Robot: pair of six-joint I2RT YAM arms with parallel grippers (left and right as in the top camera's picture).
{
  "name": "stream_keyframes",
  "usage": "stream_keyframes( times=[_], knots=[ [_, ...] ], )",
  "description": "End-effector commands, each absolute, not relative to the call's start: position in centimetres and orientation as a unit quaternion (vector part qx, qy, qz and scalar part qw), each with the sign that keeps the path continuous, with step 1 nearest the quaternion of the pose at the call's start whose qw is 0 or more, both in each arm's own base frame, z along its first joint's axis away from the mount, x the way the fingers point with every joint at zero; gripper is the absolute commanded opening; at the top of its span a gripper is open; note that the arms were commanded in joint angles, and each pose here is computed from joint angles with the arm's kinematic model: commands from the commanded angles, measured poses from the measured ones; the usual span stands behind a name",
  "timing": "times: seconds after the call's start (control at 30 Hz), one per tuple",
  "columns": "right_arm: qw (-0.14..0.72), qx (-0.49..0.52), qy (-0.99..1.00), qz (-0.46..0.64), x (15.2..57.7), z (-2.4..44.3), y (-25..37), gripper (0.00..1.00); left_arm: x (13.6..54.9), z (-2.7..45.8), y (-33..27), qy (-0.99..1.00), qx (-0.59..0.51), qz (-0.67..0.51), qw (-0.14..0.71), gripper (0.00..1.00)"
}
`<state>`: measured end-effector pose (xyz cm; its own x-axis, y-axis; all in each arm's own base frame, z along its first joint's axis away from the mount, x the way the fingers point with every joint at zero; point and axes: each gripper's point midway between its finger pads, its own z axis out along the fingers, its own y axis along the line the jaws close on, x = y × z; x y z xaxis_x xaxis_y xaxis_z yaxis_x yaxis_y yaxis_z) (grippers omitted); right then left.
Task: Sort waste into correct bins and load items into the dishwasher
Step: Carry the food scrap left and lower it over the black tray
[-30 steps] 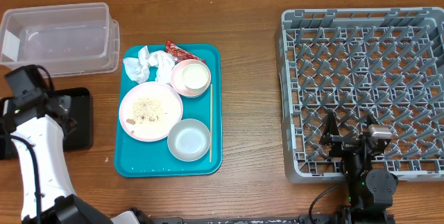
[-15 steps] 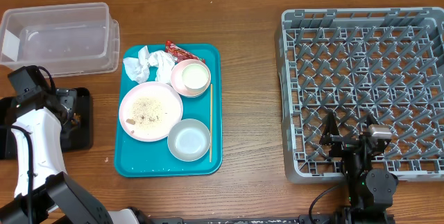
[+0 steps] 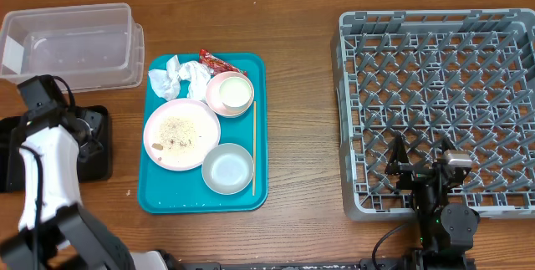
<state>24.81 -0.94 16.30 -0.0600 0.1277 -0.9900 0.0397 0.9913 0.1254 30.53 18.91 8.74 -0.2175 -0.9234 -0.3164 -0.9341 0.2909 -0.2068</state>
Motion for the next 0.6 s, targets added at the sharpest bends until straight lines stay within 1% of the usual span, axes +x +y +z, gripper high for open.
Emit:
stream_keyframes(
  times=[0.0, 0.17, 0.37, 0.57],
  knots=[
    [0.685, 0.056, 0.726, 0.032, 24.8, 16.2, -0.9, 1.0, 30.3, 5.8, 19.7, 0.79, -0.59, 0.047, 0.16, 0.04],
    [0.685, 0.056, 0.726, 0.032, 24.8, 16.2, -0.9, 1.0, 30.5, 3.5, 19.8, 0.797, -0.586, 0.048, 0.139, 0.04],
    [0.685, 0.056, 0.726, 0.032, 24.8, 16.2, -0.9, 1.0, 31.2, 3.2, 18.1, 0.84, -0.528, 0.005, 0.127, 0.04],
    [0.685, 0.056, 0.726, 0.032, 24.8, 16.2, -1.0, 1.0, 30.3, 2.5, 16.8, 0.849, -0.519, 0.006, 0.099, 0.04]
  ],
)
